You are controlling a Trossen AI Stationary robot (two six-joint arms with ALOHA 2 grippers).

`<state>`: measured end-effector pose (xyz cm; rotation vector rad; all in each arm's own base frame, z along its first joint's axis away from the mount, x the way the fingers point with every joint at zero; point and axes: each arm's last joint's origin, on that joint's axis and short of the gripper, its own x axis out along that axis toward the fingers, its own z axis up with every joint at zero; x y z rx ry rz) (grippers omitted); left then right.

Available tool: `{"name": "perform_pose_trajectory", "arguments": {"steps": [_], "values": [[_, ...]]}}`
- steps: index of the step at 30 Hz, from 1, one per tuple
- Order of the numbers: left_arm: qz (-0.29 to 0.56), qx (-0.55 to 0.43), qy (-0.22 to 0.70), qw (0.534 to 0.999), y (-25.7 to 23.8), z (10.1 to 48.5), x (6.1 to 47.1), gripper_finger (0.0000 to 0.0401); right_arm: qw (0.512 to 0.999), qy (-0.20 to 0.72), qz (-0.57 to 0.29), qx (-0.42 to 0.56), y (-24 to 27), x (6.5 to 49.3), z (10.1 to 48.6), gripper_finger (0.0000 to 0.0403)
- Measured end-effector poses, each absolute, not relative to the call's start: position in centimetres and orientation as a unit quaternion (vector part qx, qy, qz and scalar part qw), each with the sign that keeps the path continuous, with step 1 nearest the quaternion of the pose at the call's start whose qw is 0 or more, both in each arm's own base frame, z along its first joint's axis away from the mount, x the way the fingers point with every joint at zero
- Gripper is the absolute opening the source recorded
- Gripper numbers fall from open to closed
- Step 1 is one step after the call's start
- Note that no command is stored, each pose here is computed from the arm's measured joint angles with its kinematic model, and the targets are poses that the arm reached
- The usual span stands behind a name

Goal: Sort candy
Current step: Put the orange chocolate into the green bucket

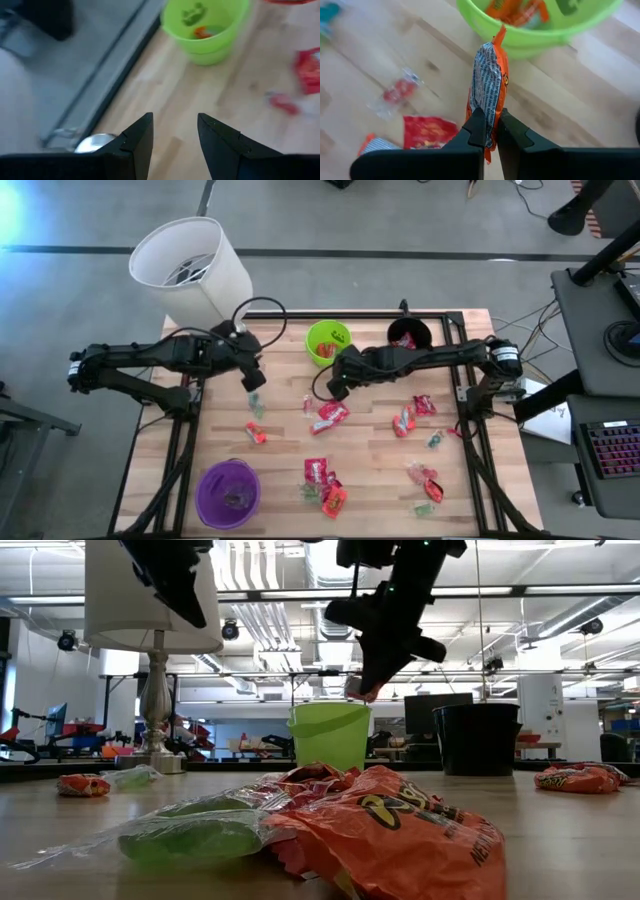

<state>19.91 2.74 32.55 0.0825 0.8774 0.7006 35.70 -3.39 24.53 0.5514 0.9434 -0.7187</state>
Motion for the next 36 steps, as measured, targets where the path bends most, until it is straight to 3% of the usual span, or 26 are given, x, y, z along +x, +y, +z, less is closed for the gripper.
{"name": "perform_pose_trajectory", "arguments": {"steps": [7,19,28,36], "values": [[0.366,0.081,0.431,0.821,3.3,32.5,19.4,0.0137,0.817,0.394,-0.317,0.277,-4.3,36.6,25.1,0.0017],[0.399,0.062,0.424,0.811,4.8,32.6,19.3,0.0137,0.841,0.38,-0.293,0.249,-5.8,37.0,25.5,0.0017],[0.443,0.026,0.369,0.817,6.6,33.3,19.7,0.0137,0.869,0.366,-0.286,0.174,-11.1,36.6,28.2,0.0017],[0.488,0.023,0.353,0.798,8.0,33.5,19.4,0.0137,0.875,0.363,-0.256,0.191,-15.4,35.3,28.9,0.0017]]}}
